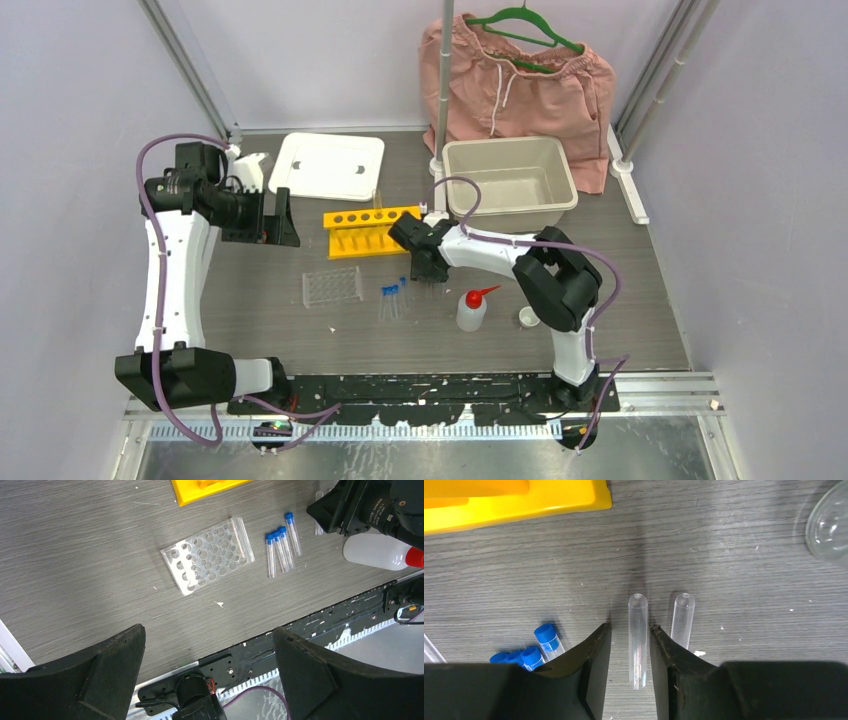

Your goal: Organize the chemistry lab equipment

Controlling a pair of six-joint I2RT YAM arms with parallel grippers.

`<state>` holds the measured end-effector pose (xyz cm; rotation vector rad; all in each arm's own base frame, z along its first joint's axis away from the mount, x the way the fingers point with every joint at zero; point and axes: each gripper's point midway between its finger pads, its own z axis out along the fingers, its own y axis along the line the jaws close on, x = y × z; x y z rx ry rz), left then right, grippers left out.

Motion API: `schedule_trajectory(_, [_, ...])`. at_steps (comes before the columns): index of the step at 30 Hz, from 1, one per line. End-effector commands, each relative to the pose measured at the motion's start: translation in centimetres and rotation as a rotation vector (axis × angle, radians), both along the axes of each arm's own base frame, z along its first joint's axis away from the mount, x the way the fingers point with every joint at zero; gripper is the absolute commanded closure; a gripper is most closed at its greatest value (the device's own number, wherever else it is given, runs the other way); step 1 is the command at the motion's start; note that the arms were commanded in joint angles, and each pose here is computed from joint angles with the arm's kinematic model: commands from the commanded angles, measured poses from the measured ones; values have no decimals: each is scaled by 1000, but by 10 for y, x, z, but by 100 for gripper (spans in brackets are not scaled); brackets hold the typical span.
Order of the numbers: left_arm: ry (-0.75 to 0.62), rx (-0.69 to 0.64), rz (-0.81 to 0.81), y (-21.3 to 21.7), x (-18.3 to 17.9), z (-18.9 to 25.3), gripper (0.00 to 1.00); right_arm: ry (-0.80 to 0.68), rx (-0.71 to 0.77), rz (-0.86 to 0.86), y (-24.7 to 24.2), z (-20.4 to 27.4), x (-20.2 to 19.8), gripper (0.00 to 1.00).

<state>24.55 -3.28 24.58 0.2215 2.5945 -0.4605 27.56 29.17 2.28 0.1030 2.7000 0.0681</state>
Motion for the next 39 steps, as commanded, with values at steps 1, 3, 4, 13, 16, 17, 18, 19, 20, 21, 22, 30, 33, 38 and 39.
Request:
schedule_trajectory(1, [-62, -7, -5, -2, -2, 19, 2, 4, 35, -18, 5, -1, 3, 60])
schedule_trajectory(3, [-64, -9, -6, -2, -2, 19, 2, 14, 32, -16, 5, -4, 1, 62])
schedule_trajectory(4, [-64, -10, -7, -2, -2, 20, 2, 16, 32, -19, 4, -4, 1, 65])
schedule_trajectory(13, [-45, -30, -22, -6, -5, 18, 0, -67, 138, 11, 17, 53, 0, 93])
schedule_trajectory(16, [-37, -69, -62, -14, -11, 21, 1, -136, 217, 53, 34, 99, -2, 94])
schedule_trajectory(17, [-37, -86, -79, -18, -13, 22, 3, -166, 253, 68, 42, 117, -2, 94])
schedule_trajectory(18, [-39, -103, -97, -21, -16, 23, 4, -197, 293, 87, 51, 135, -3, 94])
schedule_trajectory(19, [-42, -117, -112, -24, -18, 25, 5, -226, 333, 101, 60, 153, -2, 94])
schedule_trajectory(20, [-46, -132, -127, -27, -20, 27, 5, -248, 370, 114, 69, 168, -2, 94])
schedule_trajectory(21, [-50, -150, -142, -31, -22, 29, 7, -271, 413, 129, 79, 186, -1, 94])
schedule_trajectory(22, [-54, -168, -157, -35, -25, 31, 8, -292, 450, 143, 89, 201, 0, 94])
schedule_trajectory(30, [-62, -313, -223, -58, -37, 40, 23, -433, 667, 236, 170, 277, 14, 94])
schedule_trajectory(33, [-56, -337, -228, -61, -39, 40, 27, -430, 750, 250, 194, 288, 16, 94])
schedule_trajectory(38, [-50, -349, -223, -62, -38, 38, 34, -412, 850, 268, 215, 299, 10, 94])
schedule_trajectory(39, [-50, -350, -220, -62, -37, 37, 35, -412, 858, 271, 216, 300, 9, 94])
